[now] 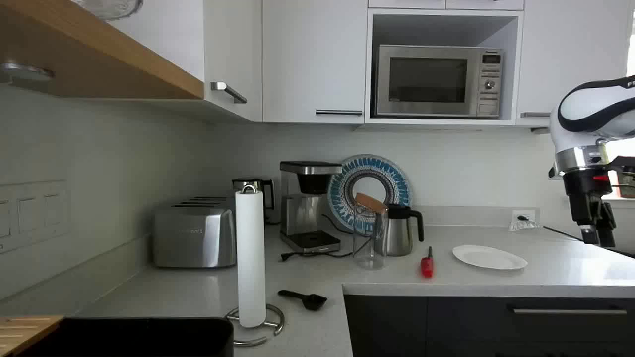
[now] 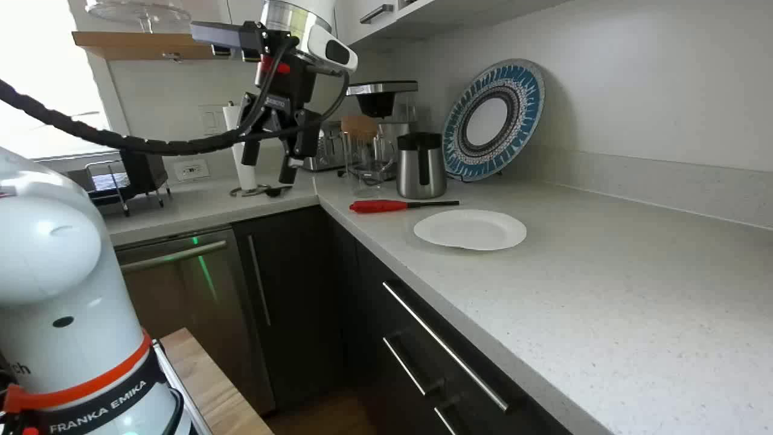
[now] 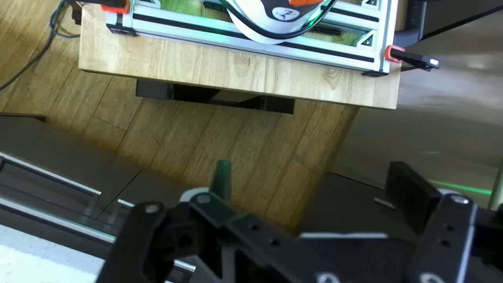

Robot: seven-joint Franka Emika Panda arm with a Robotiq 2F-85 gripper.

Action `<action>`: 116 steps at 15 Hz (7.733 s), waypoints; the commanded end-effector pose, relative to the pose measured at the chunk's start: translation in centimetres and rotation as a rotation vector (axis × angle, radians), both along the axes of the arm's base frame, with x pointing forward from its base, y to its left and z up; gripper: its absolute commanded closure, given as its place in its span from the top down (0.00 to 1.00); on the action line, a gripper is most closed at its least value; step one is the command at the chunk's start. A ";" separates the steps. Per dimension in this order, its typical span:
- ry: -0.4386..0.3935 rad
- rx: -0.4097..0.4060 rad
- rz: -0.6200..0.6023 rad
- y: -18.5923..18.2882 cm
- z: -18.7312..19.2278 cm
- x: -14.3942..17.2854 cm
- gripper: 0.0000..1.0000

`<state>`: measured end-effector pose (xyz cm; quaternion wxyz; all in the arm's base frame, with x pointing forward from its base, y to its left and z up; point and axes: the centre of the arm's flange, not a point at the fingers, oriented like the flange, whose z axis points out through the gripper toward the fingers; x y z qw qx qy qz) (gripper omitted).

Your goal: Pick up the brown lid from the clear jug and put it on the kitchen counter

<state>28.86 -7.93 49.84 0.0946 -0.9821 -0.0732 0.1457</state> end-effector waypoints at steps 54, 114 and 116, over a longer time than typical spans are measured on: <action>-0.519 -0.491 0.220 23.8 13.2 12.8 1.00; -0.835 -1.011 -0.070 45.1 3.1 28.3 0.95; -0.851 -0.997 -0.049 45.3 3.1 28.8 0.97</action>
